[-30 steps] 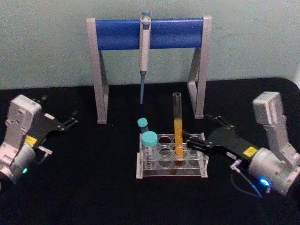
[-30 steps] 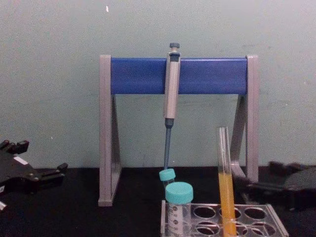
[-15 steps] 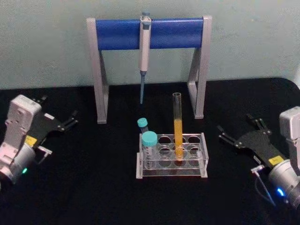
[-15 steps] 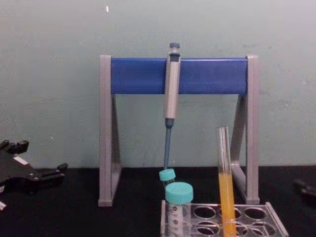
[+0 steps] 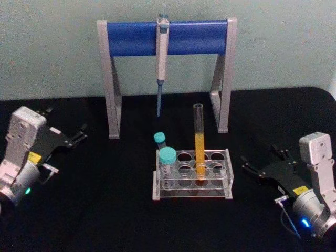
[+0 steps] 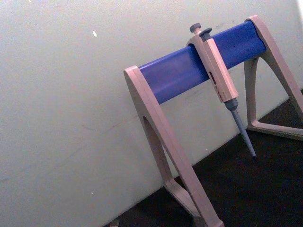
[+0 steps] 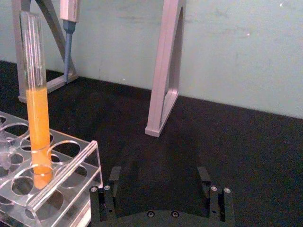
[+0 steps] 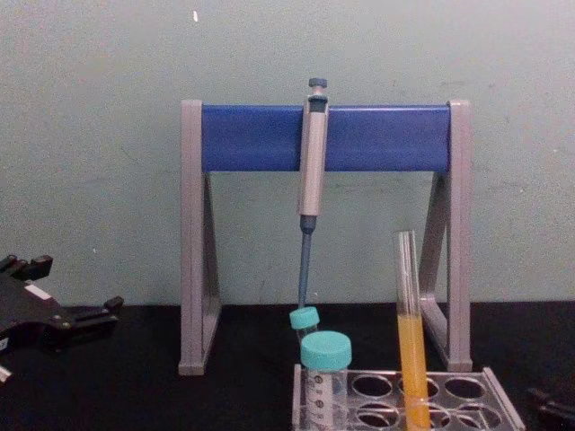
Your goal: Pick up the test tube from the test tube rack, shake it, then place it back into the test tube rack.
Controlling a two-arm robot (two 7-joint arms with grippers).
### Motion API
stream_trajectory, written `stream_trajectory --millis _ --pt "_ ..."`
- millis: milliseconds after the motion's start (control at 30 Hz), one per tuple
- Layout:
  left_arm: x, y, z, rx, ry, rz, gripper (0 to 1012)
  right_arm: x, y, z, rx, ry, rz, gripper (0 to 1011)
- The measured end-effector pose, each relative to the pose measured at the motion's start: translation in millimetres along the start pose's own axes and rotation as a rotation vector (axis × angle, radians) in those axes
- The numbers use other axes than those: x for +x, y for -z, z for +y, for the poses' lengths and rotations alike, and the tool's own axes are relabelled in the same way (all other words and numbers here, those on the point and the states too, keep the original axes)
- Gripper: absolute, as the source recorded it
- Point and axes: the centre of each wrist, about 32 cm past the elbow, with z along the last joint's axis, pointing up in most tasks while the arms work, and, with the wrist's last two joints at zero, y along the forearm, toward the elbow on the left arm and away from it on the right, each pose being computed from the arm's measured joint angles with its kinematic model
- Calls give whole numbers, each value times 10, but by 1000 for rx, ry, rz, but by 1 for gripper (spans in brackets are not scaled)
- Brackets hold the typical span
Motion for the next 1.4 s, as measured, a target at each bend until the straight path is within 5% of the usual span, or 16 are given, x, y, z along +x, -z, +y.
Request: stream_trajectory --millis 1400 --pt "0 0 0 0 0 0 1001 -10 41 49 -16 -15 4 1000"
